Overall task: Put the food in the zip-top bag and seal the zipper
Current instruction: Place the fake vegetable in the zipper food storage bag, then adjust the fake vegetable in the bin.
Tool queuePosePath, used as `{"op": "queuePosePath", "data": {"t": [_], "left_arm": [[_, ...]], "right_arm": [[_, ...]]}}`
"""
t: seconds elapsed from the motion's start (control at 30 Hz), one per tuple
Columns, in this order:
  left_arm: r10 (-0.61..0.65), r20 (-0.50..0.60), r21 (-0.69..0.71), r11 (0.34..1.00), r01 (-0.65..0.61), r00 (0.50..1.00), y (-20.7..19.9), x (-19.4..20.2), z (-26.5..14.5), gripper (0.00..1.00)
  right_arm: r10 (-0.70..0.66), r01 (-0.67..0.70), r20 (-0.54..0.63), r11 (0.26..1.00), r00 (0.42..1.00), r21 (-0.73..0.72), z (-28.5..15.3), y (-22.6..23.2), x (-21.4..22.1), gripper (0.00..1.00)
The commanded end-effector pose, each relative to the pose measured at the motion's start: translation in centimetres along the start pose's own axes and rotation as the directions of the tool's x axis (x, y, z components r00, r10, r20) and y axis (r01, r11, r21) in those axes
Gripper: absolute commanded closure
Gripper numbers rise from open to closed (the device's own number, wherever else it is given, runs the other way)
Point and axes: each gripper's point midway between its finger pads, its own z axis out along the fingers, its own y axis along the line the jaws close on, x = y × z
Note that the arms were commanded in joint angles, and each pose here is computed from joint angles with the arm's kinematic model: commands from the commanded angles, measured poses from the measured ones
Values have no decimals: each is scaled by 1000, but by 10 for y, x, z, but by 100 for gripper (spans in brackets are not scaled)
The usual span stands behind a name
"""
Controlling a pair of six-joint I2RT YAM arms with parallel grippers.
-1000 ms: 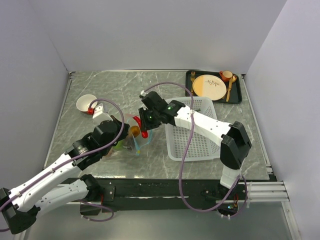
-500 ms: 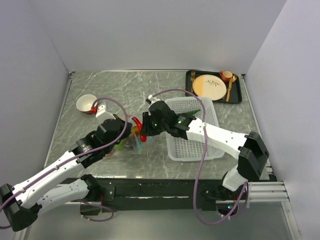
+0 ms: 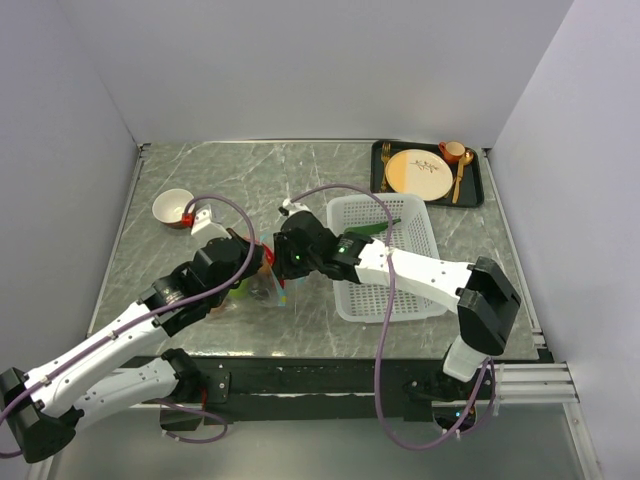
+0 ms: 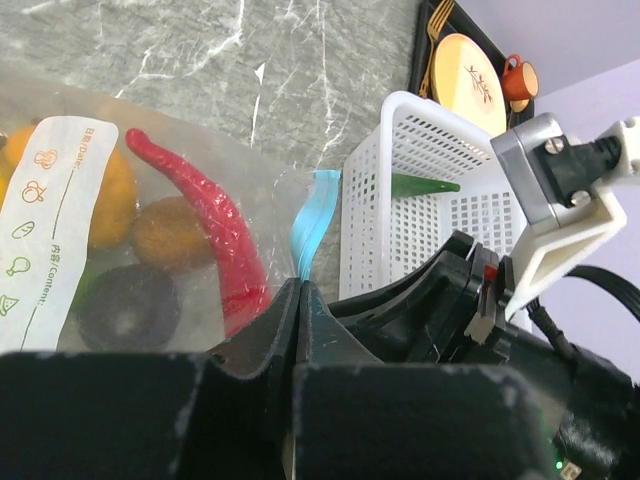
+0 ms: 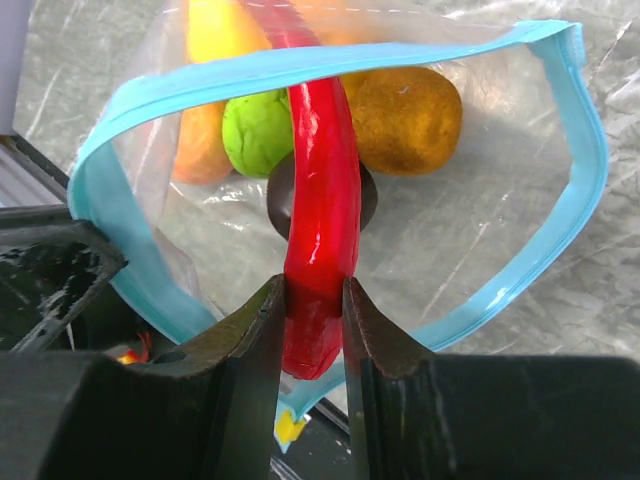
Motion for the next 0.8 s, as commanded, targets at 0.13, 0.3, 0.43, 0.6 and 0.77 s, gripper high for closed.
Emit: {"op": "queuePosePath", "data": {"t": [0.13, 0.3, 0.43, 0.6, 0.77], "left_arm": [[-23, 36, 34, 999, 21, 999, -11, -15, -6, 96], [-29, 36, 46, 999, 27, 999, -13, -17, -10, 96], [-30, 48, 31, 999, 28, 998, -7, -19, -12, 95], [-39, 56, 28, 999, 37, 998, -3, -19, -14, 95], [-37, 52, 24, 999, 36, 998, -2, -18, -13, 94]], "right_arm": [[4, 15, 115, 987, 993, -159, -9, 38, -22, 40], [-62, 70, 55, 987, 997, -148, -7, 38, -17, 39], [-53, 67, 159, 994, 986, -84, -36, 25, -37, 37], [-19, -12, 349, 996, 937, 88, -87, -25, -69, 18], [-15, -83, 420, 973, 907, 214, -122, -80, -82, 9]]}}
